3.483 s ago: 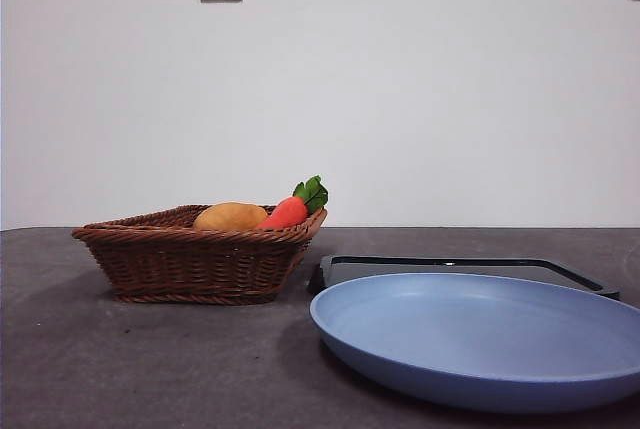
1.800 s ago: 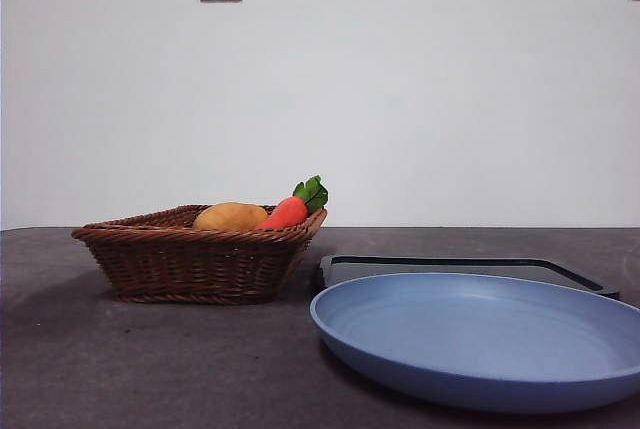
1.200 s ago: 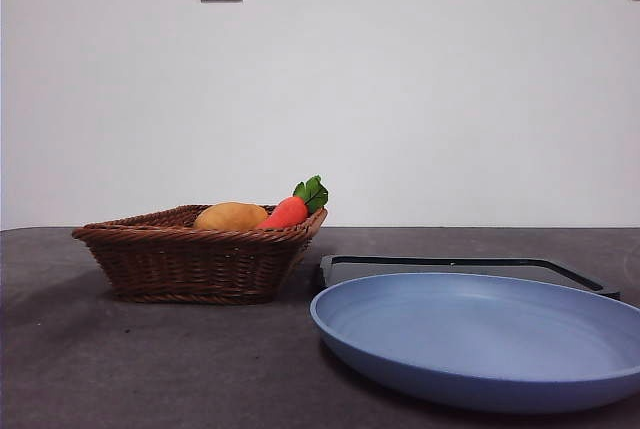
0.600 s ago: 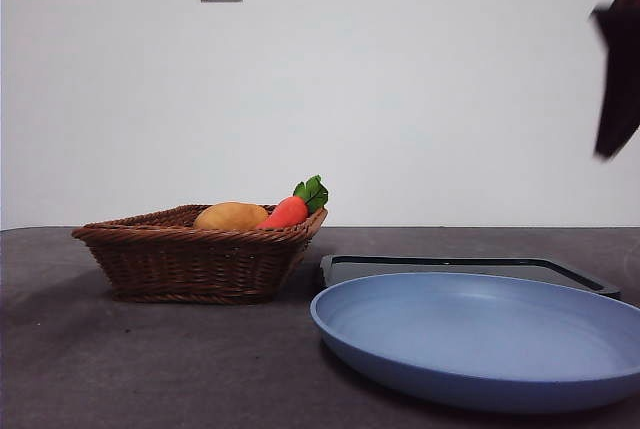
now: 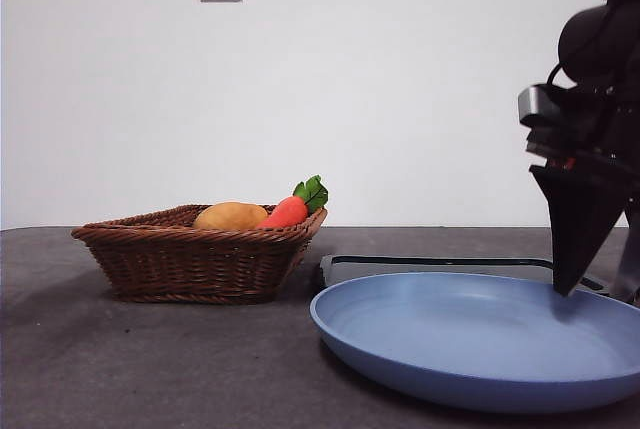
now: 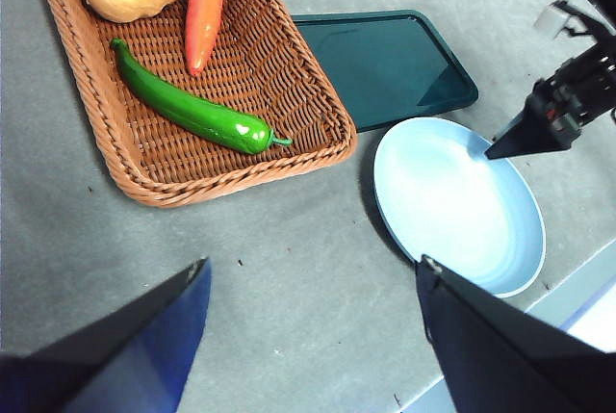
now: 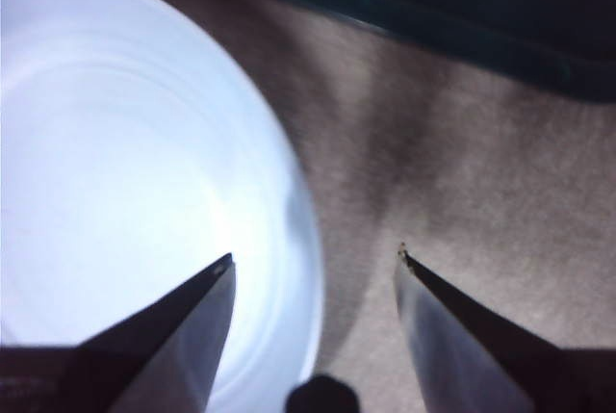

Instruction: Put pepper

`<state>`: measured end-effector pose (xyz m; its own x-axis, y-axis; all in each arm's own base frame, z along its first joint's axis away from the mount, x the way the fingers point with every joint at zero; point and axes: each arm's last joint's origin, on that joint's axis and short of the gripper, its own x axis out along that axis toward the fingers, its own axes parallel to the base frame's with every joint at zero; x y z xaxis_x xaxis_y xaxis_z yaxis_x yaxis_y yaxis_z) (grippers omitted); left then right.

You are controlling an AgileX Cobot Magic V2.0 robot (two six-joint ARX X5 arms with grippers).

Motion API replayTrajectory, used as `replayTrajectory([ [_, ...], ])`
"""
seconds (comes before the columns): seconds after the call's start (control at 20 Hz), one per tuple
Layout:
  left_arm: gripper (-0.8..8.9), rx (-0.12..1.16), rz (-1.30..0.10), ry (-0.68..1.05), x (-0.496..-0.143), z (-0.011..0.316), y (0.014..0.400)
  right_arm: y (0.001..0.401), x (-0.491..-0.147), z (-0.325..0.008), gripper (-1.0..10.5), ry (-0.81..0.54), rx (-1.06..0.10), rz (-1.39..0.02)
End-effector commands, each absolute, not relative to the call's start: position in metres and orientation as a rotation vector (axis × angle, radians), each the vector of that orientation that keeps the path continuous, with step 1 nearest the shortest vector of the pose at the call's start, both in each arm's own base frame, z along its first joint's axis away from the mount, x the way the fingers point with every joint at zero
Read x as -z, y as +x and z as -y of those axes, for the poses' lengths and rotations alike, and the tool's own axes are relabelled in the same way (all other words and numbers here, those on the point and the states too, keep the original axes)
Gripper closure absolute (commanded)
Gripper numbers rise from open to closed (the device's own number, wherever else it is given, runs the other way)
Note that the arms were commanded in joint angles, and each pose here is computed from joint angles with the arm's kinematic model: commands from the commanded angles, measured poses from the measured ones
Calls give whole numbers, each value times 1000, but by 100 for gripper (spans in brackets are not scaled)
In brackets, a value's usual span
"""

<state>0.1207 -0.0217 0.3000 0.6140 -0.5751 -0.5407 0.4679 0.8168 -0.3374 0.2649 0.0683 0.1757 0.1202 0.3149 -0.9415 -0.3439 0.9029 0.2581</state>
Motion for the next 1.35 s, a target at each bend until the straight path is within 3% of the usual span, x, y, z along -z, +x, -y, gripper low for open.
replayTrajectory([
  [0.05,443,612,-647,-162,-307,22,122,271,-170,-73,697,-47,-498,-1375],
  [0.25,443,607,-633,-176,-308,22,123,272,-164,-74,823,-47,-501,-1396],
  [0.35,443,606,-634,-178,-308,22,123,272,-164,-74,948,-45,-498,-1395],
  [0.6,443,546,-642,-203,-308,22,127,269,-169,-71,941,-15,-472,-1413],
  [0.8,443,536,-690,-264,-305,30,150,257,-200,-68,941,-4,-466,-1311],
  [1.35,443,339,-965,-214,-285,114,281,189,-294,-35,941,24,-413,-923],
])
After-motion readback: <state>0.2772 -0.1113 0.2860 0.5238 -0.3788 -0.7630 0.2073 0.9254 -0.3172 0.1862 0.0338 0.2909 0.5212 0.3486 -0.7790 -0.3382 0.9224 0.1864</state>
